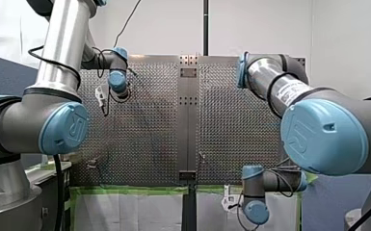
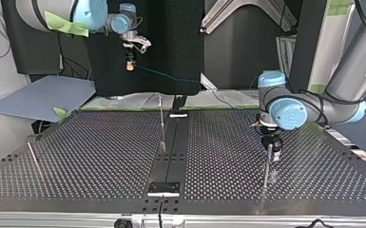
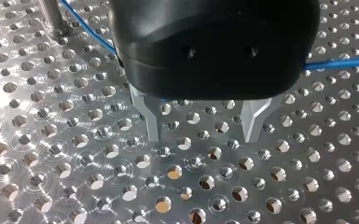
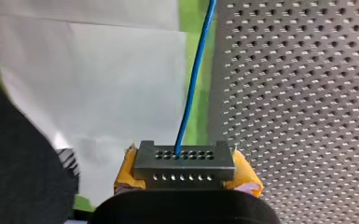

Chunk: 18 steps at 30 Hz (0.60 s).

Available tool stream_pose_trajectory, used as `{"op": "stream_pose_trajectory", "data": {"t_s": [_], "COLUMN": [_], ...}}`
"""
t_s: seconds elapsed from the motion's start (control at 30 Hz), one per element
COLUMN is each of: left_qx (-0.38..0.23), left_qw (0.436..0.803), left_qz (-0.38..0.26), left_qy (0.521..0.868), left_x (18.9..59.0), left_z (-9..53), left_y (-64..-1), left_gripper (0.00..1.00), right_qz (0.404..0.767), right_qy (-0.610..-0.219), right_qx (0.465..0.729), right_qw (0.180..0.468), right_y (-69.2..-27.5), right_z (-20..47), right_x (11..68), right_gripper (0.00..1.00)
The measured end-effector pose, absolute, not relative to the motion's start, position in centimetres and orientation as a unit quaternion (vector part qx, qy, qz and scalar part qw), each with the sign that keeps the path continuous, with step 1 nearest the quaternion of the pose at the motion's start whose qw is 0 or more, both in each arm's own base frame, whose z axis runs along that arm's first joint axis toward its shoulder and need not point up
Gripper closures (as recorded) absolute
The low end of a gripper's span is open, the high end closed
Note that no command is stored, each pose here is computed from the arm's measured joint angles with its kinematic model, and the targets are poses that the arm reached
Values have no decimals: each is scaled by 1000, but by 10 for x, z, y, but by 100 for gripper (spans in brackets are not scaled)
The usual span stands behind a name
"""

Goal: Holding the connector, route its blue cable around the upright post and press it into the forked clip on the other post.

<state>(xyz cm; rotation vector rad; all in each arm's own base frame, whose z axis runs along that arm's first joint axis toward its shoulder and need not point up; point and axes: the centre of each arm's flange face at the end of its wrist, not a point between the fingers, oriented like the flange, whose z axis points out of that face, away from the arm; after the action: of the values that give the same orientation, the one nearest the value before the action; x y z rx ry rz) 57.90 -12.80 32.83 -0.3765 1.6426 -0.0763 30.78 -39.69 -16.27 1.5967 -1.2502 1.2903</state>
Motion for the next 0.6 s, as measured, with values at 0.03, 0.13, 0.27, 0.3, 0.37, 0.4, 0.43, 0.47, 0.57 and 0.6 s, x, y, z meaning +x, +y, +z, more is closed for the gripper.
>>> {"op": "stream_pose_trajectory", "data": {"t_s": [0.03,0.13,0.27,0.3,0.37,0.4,0.43,0.47,0.57,0.6], "left_qx": [-167,-167,-167,-167,-167,-166,-166,-166,-166,-166], "left_qw": [665,665,665,665,665,665,665,665,665,665], "left_qz": [-34,-34,-34,-33,-33,-33,-33,-33,-33,-33], "left_qy": [727,727,727,727,727,727,727,728,728,728], "left_x": [579,579,579,579,579,579,579,579,579,579], "left_z": [328,328,328,328,328,328,328,328,328,328], "left_y": [-128,-128,-128,-128,-128,-128,-128,-128,-128,-128], "left_gripper": [16,16,16,16,16,16,16,16,16,16], "right_qz": [504,516,534,539,547,553,558,562,572,576], "right_qy": [-483,-478,-468,-465,-459,-455,-452,-448,-440,-437], "right_qx": [618,611,601,598,594,592,591,590,585,583], "right_qw": [361,364,367,368,369,369,369,369,369,370], "right_y": [-400,-410,-423,-427,-432,-436,-438,-440,-447,-450], "right_z": [-159,-147,-129,-124,-116,-110,-106,-102,-89,-83], "right_x": [308,309,310,310,311,312,313,314,316,316], "right_gripper": [71,71,71,71,71,71,71,71,71,71]}}
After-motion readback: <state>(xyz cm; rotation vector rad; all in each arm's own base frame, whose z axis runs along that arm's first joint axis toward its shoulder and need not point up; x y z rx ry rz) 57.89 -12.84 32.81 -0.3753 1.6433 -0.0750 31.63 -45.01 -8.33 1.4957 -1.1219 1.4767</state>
